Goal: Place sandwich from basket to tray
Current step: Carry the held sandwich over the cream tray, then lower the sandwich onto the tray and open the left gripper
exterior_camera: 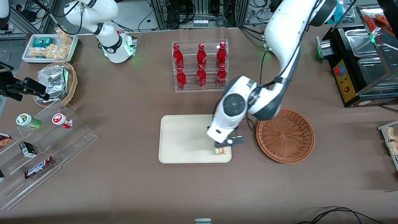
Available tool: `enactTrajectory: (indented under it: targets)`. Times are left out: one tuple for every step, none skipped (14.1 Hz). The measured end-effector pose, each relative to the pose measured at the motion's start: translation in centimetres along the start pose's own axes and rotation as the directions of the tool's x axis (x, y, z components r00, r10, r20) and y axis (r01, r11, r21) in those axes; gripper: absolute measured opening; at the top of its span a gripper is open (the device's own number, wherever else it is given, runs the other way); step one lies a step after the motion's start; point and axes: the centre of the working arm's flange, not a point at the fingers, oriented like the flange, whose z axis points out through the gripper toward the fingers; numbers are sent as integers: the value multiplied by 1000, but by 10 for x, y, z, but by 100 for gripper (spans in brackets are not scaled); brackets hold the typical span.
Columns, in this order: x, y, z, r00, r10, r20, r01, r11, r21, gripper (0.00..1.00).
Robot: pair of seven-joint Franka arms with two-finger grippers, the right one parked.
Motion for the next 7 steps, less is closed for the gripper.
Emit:
enactTrajectory:
  targets:
    - [-7, 16, 9, 1000, 21, -9, -22, 1000, -17, 14]
    - [-13, 30, 19, 999, 40, -17, -40, 999, -30, 14]
    - [-19, 42, 30, 999, 51, -18, -52, 998, -37, 14]
    - [-23, 51, 41, 998, 53, -16, -53, 998, -40, 14]
    - [-24, 57, 50, 999, 49, -13, -50, 998, -41, 14]
    - [-23, 60, 59, 999, 46, -10, -46, 998, -42, 14]
    - [-21, 62, 66, 999, 38, -6, -38, 998, -43, 14]
